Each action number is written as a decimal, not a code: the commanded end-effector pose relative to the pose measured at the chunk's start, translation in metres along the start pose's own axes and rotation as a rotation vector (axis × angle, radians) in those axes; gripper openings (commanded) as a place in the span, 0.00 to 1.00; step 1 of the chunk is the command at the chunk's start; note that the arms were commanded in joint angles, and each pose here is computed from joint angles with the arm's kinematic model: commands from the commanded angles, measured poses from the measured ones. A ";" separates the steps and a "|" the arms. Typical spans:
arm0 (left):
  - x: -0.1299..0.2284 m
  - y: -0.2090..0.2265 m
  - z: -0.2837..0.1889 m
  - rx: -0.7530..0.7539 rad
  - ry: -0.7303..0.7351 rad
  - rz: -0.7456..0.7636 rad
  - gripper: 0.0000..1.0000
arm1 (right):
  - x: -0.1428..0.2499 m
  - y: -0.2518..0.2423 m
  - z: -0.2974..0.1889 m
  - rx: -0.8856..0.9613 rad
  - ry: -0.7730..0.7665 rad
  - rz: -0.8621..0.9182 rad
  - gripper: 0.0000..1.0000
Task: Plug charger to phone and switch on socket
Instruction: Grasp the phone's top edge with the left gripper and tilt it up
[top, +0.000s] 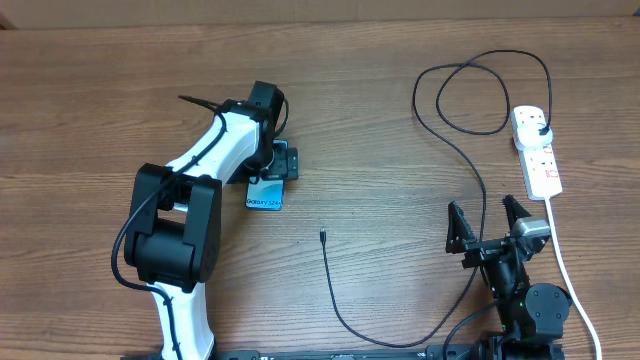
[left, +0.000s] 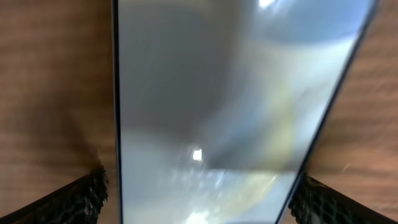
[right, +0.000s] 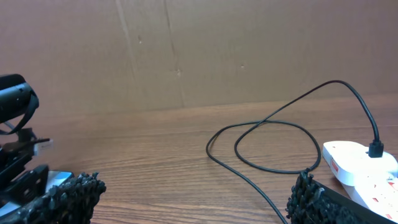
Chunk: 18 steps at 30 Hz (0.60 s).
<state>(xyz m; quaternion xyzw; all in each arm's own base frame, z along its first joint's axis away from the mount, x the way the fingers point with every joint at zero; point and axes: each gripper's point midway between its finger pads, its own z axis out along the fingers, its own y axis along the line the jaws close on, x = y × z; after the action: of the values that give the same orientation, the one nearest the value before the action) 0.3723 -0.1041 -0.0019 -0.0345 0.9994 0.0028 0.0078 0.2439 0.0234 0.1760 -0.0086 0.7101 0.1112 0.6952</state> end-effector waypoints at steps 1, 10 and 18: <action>0.032 -0.002 0.030 0.023 0.148 -0.024 1.00 | 0.002 -0.001 0.000 0.002 -0.003 -0.001 1.00; 0.034 -0.002 0.029 0.021 0.154 -0.023 1.00 | 0.002 -0.001 0.000 0.002 -0.003 -0.001 1.00; -0.002 -0.009 0.032 0.052 0.005 0.062 1.00 | 0.002 -0.001 0.000 0.002 -0.003 -0.001 1.00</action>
<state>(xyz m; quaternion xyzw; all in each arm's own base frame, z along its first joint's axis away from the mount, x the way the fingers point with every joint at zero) 0.3875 -0.1071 -0.0020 -0.0280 0.9988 -0.0032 0.0398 0.2439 0.0233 0.1760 -0.0085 0.7101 0.1110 0.6952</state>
